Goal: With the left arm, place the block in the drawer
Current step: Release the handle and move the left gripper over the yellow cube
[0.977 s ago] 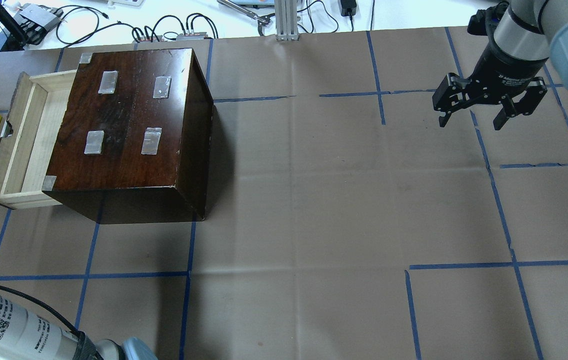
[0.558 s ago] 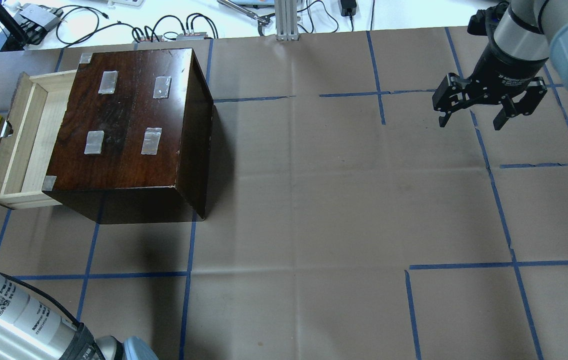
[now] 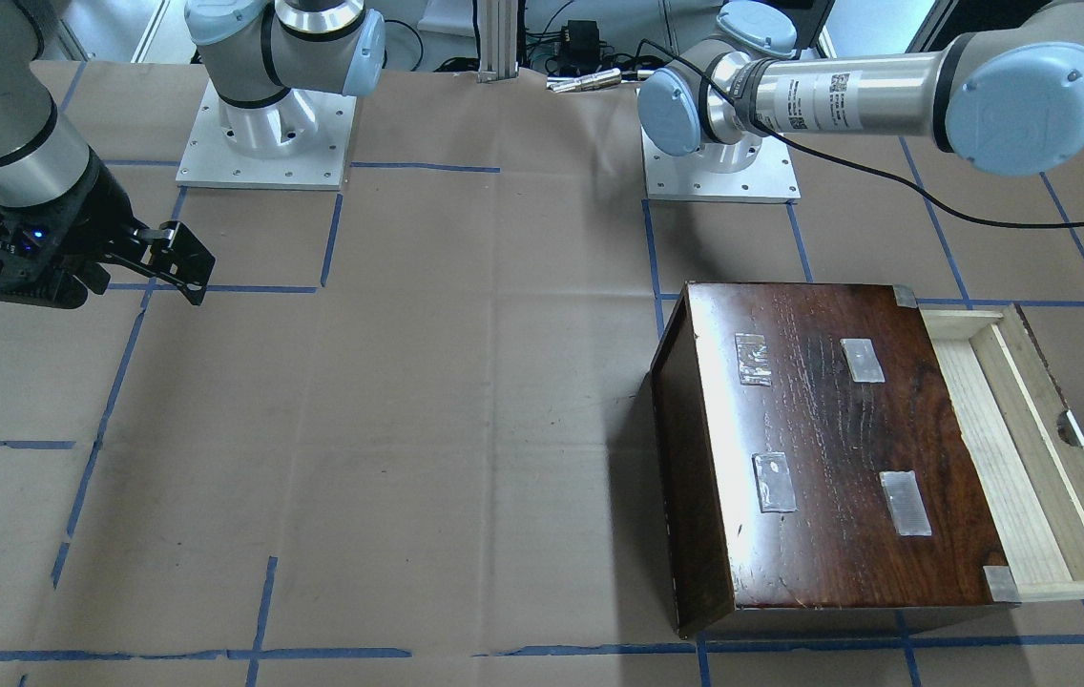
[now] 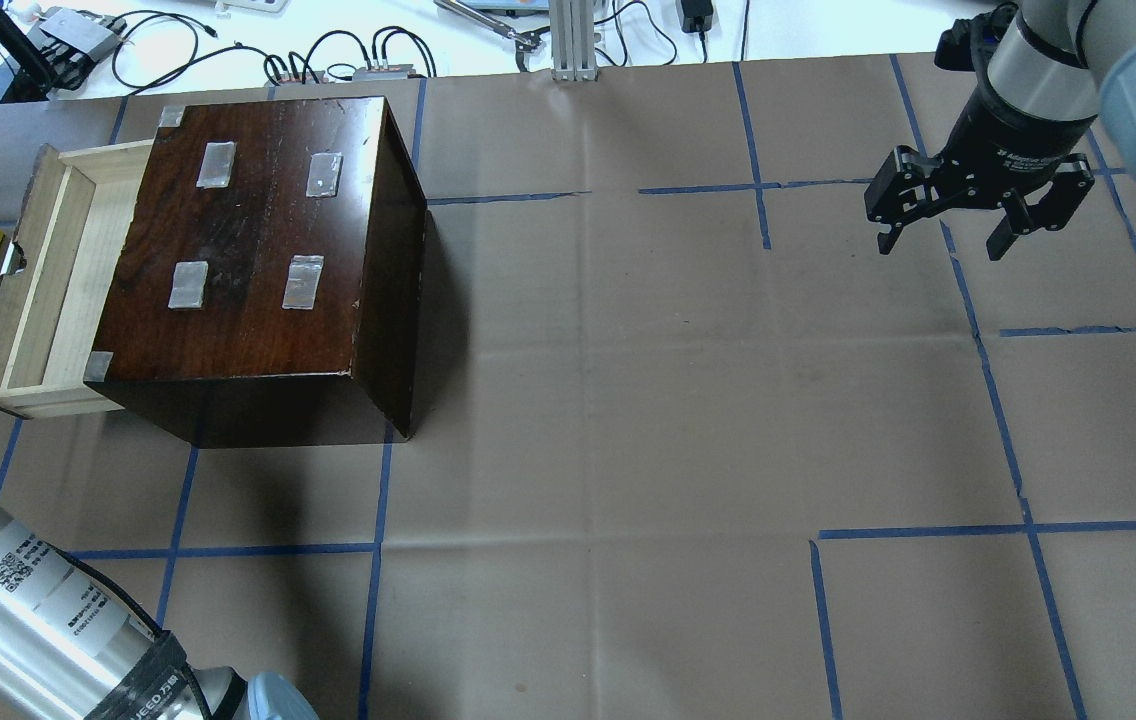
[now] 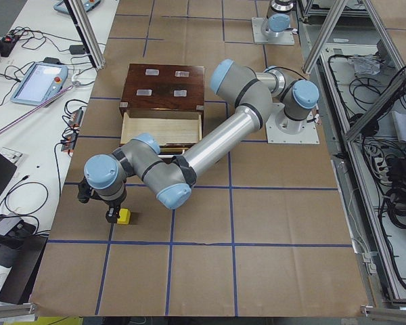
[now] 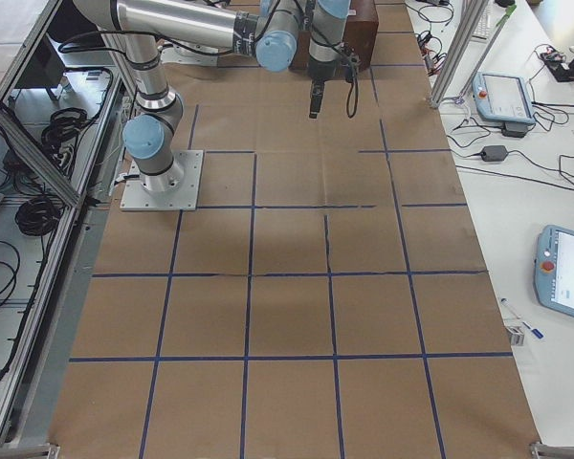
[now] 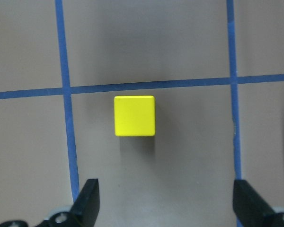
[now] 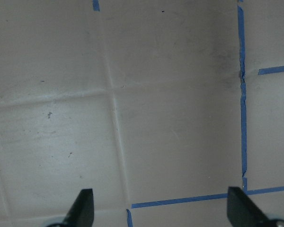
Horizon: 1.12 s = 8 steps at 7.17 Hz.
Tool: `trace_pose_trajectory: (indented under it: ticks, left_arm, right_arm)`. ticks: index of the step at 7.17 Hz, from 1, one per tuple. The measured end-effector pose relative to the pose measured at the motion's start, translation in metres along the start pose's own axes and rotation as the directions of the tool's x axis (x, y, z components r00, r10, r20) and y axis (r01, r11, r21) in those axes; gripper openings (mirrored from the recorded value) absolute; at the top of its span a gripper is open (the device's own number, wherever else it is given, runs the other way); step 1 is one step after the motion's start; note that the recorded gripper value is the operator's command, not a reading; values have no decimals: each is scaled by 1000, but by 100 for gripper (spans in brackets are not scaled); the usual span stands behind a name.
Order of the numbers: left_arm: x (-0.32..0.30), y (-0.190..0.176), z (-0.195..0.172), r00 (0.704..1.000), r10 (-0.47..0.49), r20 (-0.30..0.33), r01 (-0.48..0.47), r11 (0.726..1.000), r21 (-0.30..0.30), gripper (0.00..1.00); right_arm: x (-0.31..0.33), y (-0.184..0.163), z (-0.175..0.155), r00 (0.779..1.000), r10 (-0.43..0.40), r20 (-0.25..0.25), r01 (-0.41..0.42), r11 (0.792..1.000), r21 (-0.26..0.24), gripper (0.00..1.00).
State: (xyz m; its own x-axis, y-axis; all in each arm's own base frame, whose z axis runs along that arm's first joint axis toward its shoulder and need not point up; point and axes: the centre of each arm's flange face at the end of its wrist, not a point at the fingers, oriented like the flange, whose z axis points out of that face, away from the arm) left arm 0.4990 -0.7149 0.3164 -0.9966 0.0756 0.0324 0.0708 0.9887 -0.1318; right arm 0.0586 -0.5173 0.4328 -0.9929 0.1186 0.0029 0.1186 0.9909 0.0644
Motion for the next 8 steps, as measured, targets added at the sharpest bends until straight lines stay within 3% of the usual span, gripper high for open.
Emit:
trace_pose_trajectory:
  ticks: [8]
  left_arm:
    - [-18, -15, 114, 998, 3, -66, -7, 998, -63, 98]
  right_arm:
    - [0, 0, 0, 1000, 0, 0, 0, 1000, 0, 100]
